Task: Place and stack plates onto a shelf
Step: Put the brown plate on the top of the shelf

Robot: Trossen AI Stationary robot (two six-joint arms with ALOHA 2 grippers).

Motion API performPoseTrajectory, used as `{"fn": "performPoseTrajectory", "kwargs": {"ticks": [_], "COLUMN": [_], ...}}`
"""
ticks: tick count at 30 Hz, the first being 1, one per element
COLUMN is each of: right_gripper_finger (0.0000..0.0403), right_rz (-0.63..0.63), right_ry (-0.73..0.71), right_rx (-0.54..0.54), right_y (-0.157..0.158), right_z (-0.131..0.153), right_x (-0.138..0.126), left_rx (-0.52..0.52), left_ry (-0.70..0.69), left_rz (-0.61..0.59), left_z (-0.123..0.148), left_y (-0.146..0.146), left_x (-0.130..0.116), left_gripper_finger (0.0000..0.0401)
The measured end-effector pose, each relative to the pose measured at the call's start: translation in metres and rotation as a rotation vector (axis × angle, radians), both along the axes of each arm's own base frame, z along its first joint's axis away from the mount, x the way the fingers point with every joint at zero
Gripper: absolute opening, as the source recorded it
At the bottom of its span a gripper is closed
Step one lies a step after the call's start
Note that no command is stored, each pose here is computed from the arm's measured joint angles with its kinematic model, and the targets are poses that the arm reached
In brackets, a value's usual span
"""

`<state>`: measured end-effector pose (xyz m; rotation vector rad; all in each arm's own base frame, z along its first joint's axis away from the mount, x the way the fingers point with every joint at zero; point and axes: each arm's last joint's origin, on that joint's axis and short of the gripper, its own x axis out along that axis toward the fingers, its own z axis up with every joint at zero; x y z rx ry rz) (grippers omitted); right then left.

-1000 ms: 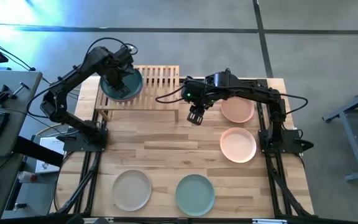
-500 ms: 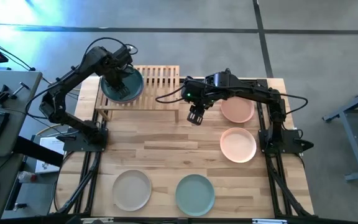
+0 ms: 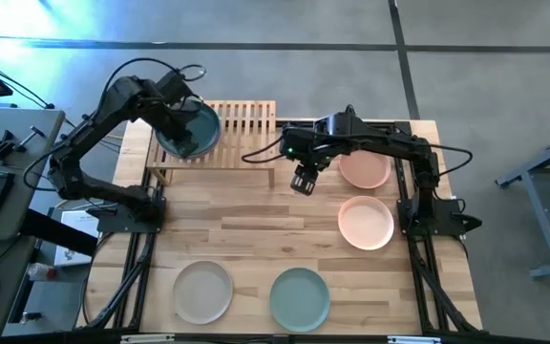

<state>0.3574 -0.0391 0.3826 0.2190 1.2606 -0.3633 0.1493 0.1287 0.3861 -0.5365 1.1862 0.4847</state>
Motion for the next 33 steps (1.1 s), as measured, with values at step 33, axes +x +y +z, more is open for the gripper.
{"fn": "performPoseTrajectory", "kwargs": {"ticks": [33], "right_gripper_finger": [0.0141], "right_rz": [-0.374], "right_ry": [0.559], "right_rx": [-0.028], "right_y": [-0.056], "right_z": [-0.199], "right_x": [-0.059], "left_rx": [0.008], "left_ry": [-0.268], "left_rz": [-0.438], "left_z": [-0.001], "left_y": [-0.095], "left_x": [0.074], "left_gripper_finger": [0.0078]}}
